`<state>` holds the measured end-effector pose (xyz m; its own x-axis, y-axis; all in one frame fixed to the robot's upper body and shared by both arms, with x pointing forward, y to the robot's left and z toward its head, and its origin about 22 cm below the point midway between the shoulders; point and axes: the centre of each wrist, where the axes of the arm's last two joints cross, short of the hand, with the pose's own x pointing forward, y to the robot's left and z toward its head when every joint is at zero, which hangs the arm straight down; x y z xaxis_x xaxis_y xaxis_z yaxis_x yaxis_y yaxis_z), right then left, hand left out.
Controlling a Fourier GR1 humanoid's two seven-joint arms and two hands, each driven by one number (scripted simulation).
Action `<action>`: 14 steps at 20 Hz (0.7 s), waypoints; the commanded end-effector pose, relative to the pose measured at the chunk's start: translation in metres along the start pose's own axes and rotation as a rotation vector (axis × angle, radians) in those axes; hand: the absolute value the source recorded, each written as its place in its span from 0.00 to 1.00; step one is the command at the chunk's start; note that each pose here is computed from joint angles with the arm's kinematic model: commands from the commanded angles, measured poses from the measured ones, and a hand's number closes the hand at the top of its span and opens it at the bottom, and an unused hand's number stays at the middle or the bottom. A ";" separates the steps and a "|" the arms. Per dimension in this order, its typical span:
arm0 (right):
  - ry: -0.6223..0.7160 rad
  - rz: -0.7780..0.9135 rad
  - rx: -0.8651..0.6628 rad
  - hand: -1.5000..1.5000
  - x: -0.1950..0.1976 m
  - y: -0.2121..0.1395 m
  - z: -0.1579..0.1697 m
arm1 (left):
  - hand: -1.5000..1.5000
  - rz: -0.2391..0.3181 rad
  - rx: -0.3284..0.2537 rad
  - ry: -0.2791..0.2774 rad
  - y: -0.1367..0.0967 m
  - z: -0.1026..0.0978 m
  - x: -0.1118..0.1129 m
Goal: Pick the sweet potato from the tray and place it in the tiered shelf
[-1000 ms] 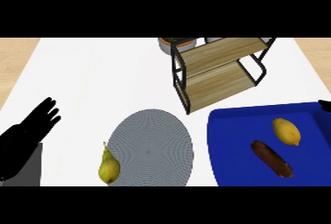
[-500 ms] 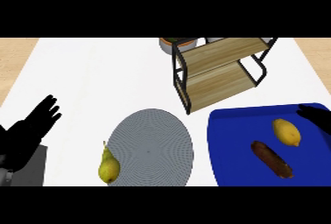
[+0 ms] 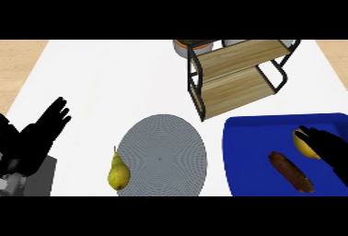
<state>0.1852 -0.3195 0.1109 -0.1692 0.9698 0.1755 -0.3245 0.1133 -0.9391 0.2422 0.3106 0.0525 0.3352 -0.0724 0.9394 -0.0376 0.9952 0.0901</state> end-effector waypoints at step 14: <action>0.124 0.100 -0.033 0.00 0.023 0.056 -0.003 | 0.50 0.060 0.054 0.125 -0.012 -0.010 -0.045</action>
<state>0.1701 -0.2929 0.0740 -0.0777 0.9951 0.0617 -0.2711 0.0385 -0.9618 0.2380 0.2982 0.0486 0.3386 -0.0402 0.9401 -0.0582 0.9963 0.0636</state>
